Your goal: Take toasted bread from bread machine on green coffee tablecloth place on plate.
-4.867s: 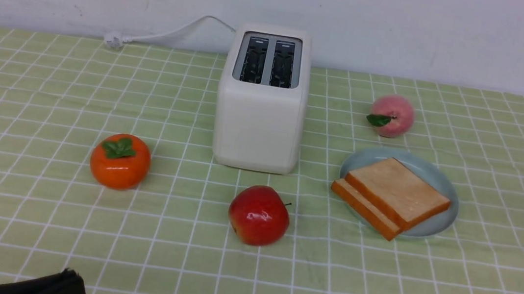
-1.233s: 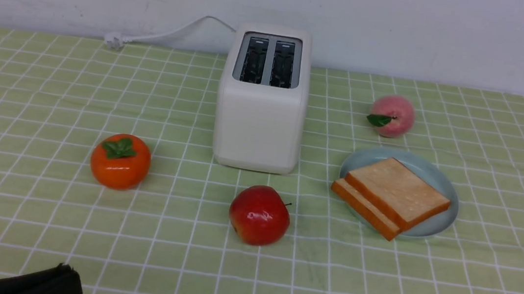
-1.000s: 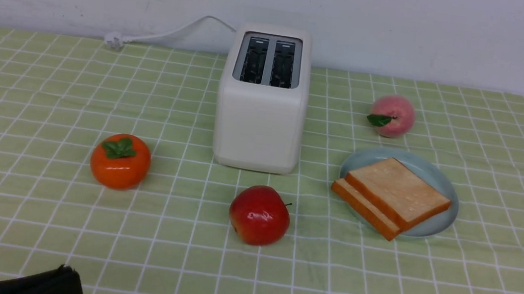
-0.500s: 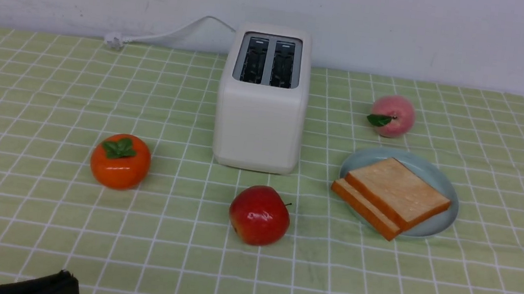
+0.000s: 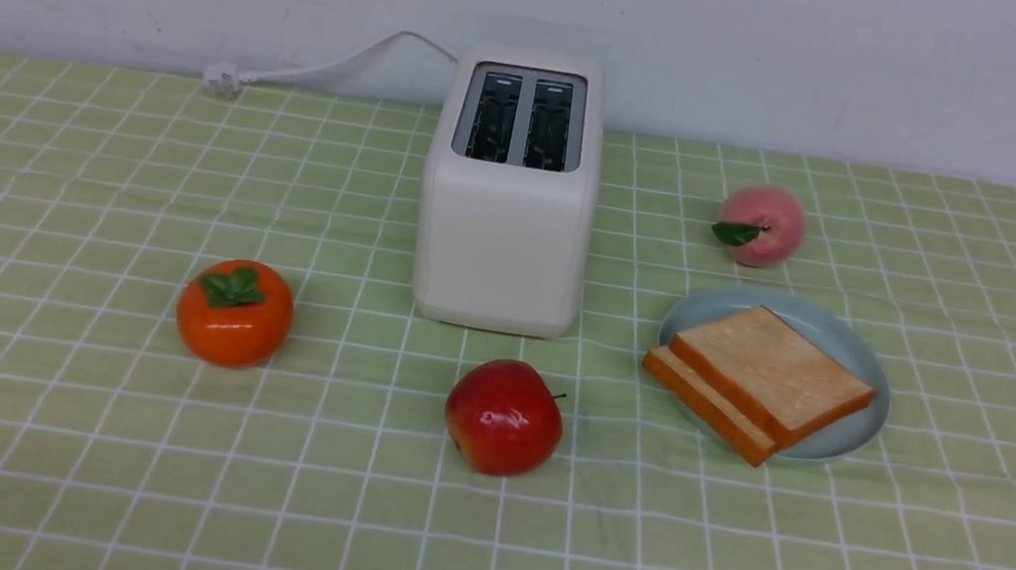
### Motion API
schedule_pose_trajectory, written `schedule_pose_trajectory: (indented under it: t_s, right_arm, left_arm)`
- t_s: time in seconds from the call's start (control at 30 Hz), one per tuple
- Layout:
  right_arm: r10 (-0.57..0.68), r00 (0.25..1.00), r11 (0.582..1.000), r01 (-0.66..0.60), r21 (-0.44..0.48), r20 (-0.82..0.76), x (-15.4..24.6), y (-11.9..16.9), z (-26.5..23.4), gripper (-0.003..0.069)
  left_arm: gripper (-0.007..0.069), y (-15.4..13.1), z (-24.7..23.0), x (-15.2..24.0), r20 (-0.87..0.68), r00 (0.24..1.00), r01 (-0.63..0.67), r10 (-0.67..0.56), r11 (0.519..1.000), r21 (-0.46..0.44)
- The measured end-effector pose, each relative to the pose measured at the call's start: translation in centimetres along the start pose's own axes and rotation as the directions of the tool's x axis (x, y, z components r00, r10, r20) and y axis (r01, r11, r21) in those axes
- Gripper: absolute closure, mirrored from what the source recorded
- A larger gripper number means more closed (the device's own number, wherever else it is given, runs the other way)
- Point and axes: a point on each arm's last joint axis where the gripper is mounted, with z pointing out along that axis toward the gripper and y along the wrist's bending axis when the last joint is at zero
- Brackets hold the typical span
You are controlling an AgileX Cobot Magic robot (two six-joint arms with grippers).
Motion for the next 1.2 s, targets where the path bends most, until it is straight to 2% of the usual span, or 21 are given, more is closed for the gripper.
schedule_pose_trajectory:
  t_s: [0.1, 0.2, 0.33, 0.43, 0.63, 1.2]
  right_arm:
    - [0.0, 1.0, 1.0, 0.0, 0.0, 0.0, 0.0, 0.0, 0.0, 0.0638]
    - [0.0, 1.0, 1.0, 0.0, 0.0, 0.0, 0.0, 0.0, 0.0, 0.0634]
    - [0.0, 1.0, 1.0, 0.0, 0.0, -0.001, 0.0, 0.0, 0.0, 0.0634]
    - [0.0, 1.0, 1.0, 0.0, 0.0, -0.001, 0.0, 0.0, 0.0, 0.0634]
    - [0.0, 1.0, 1.0, 0.0, 0.0, -0.001, 0.0, 0.0, 0.0, 0.0627]
    - [0.0, 1.0, 1.0, 0.0, 0.0, -0.001, 0.0, 0.0, 0.0, 0.0601]
  left_arm:
    - [0.0638, 0.8, -0.7, 1.5, 0.025, 0.999, 0.025, -0.022, 0.993, -0.114]
    - [0.0638, 1.4, -1.0, 3.4, 0.019, 0.999, 0.052, -0.05, 0.982, -0.179]
    - [0.0638, 1.5, -1.1, 5.1, -0.089, 0.989, 0.094, -0.115, 0.974, -0.207]
    - [0.0638, 1.5, -1.4, 6.8, -0.247, 0.949, 0.138, -0.196, 0.962, -0.236]
    - [0.0638, 1.4, -1.5, 7.0, -0.254, 0.935, 0.184, -0.247, 0.951, -0.249]
    - [0.0638, 1.4, -1.5, 7.0, -0.252, 0.934, 0.19, -0.253, 0.949, -0.25]
